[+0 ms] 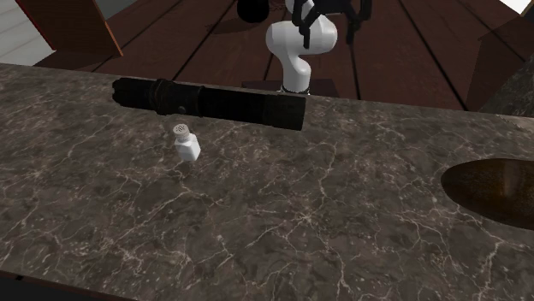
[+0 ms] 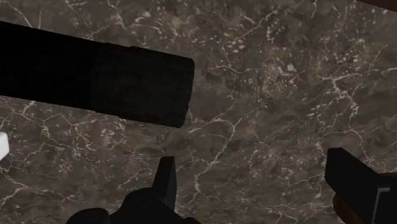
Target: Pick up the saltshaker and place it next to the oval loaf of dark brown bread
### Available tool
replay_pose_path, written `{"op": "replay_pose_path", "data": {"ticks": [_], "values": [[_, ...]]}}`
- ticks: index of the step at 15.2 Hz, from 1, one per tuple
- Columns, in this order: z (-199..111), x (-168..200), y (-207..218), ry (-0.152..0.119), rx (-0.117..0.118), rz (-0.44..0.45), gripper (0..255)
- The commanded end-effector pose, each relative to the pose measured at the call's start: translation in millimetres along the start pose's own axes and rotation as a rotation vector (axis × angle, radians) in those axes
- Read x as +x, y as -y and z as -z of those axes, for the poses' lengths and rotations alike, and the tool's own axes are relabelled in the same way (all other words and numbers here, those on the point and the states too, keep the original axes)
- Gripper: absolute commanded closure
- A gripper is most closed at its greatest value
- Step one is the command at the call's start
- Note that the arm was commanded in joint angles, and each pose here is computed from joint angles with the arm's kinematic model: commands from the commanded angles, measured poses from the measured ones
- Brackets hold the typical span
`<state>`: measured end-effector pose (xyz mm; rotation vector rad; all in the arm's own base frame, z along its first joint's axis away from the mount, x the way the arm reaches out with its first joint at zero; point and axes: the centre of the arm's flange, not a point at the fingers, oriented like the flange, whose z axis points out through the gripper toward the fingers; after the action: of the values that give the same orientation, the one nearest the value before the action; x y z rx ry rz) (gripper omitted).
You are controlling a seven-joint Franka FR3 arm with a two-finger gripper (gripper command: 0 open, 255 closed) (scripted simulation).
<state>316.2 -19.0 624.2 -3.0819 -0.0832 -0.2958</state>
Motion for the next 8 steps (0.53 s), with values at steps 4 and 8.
{"op": "replay_pose_path", "data": {"ticks": [4,8], "values": [[-10.0,12.4,-36.6,0.021,-0.004,-0.002,0],[-23.5,28.6,-85.4,0.050,-0.010,-0.004,0]]}}
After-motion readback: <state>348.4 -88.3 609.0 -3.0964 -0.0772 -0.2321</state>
